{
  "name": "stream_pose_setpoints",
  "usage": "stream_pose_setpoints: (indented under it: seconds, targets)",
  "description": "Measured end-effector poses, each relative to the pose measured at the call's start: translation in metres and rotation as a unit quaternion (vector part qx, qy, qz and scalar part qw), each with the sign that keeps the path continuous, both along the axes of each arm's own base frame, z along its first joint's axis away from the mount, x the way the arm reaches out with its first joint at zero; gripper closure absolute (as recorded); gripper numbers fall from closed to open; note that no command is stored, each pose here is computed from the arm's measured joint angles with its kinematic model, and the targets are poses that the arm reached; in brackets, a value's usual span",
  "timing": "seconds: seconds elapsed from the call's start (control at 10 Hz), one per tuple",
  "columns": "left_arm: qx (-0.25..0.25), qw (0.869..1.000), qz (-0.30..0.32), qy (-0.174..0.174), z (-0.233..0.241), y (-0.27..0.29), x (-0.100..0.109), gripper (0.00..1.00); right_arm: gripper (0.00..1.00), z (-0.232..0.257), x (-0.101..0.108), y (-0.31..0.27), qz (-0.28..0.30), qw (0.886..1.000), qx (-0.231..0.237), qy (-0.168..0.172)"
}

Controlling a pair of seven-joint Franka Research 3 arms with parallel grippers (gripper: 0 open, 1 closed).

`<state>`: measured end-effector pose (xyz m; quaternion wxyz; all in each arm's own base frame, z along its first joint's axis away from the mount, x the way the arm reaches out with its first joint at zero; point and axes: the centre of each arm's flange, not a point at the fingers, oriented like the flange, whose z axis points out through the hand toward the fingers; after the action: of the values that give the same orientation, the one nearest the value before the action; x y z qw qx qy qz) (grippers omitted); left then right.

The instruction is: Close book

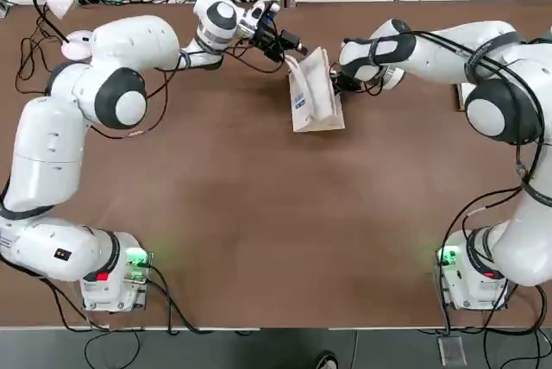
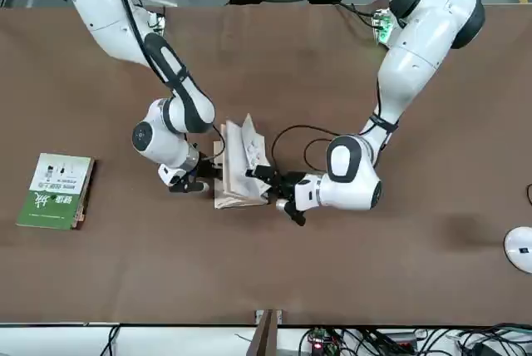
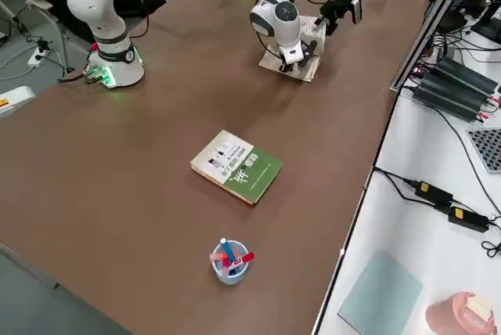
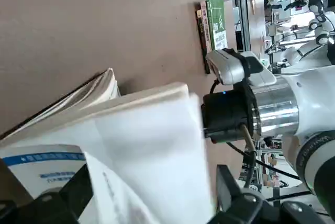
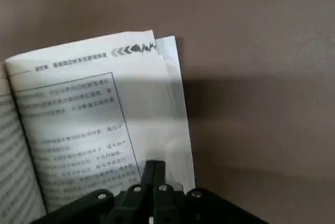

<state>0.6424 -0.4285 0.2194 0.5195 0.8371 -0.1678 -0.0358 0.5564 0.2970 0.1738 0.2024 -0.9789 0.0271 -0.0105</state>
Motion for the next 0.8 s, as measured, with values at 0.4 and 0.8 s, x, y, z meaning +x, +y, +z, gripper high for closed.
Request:
stream_pose_setpoints:
  seconds: [0.4, 0.8]
  targets:
    - [-0.011, 1.000, 0.009, 0.009, 0.006, 0.000, 0.001, 0.00, 0.99, 0.000, 0.002, -0.003, 0.001, 1.000, -0.001, -0.002]
    - [-0.012, 1.000, 0.014, 0.019, 0.017, 0.001, 0.003, 0.00, 0.99, 0.000, 0.004, -0.007, 0.002, 1.000, -0.001, -0.003]
